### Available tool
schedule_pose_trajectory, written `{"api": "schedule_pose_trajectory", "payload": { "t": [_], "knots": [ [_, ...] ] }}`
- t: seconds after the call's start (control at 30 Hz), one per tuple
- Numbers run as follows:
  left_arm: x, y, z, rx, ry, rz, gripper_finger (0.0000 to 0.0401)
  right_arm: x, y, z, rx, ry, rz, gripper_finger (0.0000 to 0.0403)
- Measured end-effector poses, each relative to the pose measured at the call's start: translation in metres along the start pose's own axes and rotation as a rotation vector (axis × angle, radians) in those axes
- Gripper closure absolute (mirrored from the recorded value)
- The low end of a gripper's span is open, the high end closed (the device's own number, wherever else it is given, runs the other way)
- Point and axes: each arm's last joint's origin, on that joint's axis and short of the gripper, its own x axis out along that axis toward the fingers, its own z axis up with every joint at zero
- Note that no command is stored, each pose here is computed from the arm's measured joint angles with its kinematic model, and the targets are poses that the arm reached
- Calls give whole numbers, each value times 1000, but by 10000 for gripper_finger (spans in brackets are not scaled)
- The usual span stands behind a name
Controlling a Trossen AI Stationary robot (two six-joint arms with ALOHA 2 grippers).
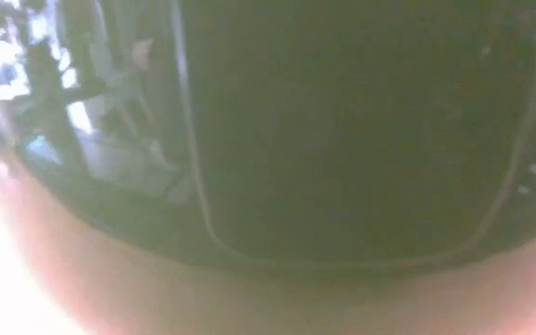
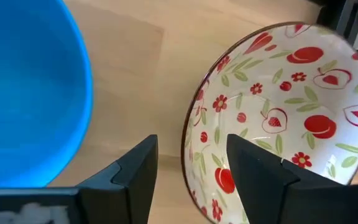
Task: Pick & Place Mini bowls
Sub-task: Put the top white bowl on the shelf
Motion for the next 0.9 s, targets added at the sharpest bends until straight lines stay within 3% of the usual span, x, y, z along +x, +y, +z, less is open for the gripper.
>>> {"api": "schedule_pose_trajectory", "payload": {
  "t": [0.57, 0.9],
  "knots": [
    [0, 0, 0, 0, 0, 0, 401, 22, 7, 2, -112, 67, -34, 238],
    [0, 0, 0, 0, 0, 0, 401, 21, 5, 4, -106, 40, -70, 330]
  ]
}}
